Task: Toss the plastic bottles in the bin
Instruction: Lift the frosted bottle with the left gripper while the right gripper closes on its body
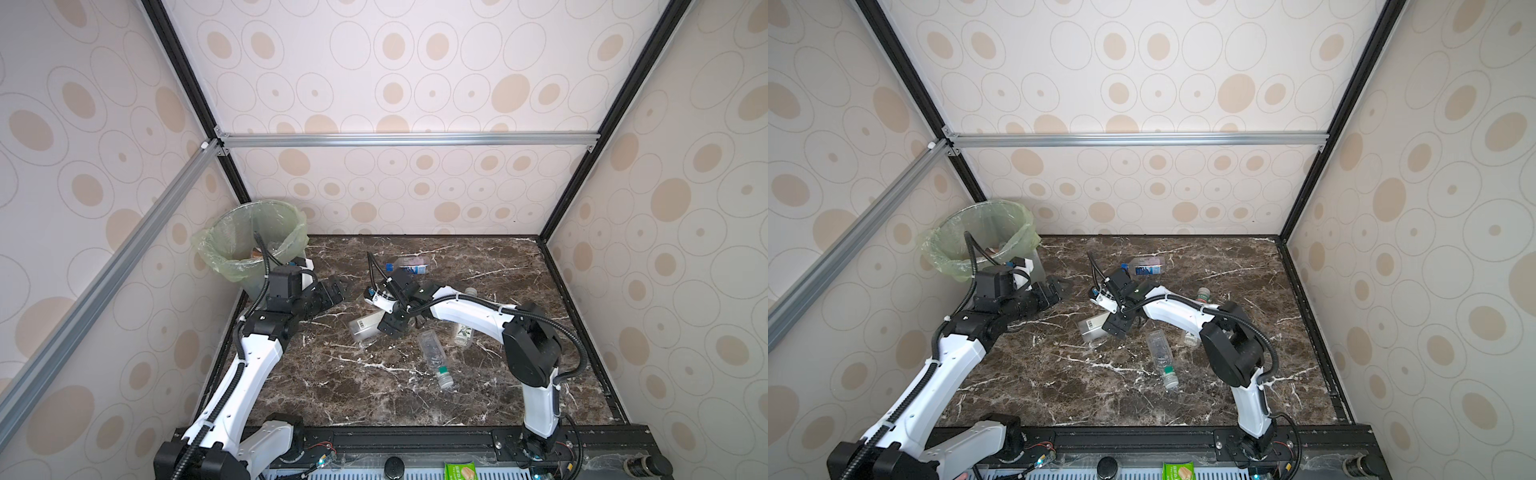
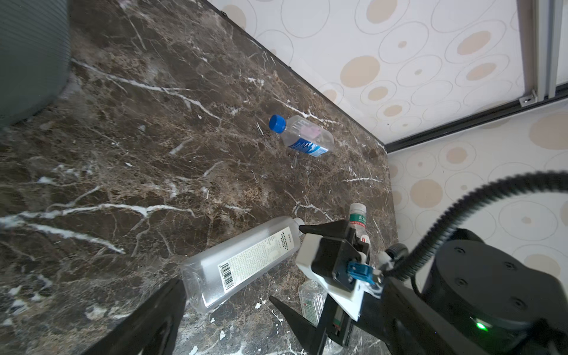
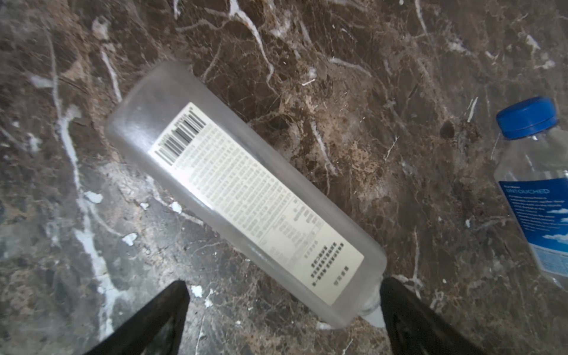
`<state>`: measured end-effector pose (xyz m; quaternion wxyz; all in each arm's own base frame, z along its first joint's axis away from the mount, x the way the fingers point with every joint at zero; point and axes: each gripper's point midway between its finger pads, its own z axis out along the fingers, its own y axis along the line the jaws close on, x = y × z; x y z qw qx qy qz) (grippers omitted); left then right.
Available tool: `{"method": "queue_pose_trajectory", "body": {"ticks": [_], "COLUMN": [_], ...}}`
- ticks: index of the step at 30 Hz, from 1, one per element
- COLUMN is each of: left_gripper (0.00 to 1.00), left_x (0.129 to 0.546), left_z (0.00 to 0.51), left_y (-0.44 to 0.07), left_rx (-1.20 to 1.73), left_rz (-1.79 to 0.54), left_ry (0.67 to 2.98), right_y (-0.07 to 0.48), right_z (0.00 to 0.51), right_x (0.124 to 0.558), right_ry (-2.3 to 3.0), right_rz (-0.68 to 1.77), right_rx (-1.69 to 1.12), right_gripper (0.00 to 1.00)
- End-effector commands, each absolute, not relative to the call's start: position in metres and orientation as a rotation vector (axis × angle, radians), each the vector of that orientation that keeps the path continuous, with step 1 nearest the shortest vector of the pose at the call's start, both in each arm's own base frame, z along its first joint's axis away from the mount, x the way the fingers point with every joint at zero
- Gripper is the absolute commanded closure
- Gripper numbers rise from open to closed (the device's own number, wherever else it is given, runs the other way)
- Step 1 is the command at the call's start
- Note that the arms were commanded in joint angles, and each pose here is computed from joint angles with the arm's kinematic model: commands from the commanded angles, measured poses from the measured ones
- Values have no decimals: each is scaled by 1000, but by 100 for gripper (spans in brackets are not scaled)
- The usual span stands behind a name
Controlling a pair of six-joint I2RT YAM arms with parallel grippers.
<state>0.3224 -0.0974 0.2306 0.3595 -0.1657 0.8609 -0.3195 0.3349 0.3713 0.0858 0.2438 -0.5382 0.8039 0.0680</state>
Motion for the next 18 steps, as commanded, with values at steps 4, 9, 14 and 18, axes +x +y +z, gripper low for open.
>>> {"method": "queue_pose_trajectory", "body": {"ticks": [4,9,14,18], "left_gripper": [1,1,1,1], "left_x": [316,318,321,325], "left_z": [226,225,220,215], "left_y": [-87,-86,-87,-88], "left_rx": [-504,-500,-503,-514], "left_rz": [-846,-846,-847,-860], "left_ry": [2212,2215,2221,2217], "right_y": [379,373,360,354], "right_z": [71,58,60,62], "right_x": [348,359,361,358], "right_ry": [2174,2227,2292,2330], "right_rz": [124,84,107,157], "right_rx": [-1547,-1524,-1439,-1382], "right_gripper": [1,7,15,19]}}
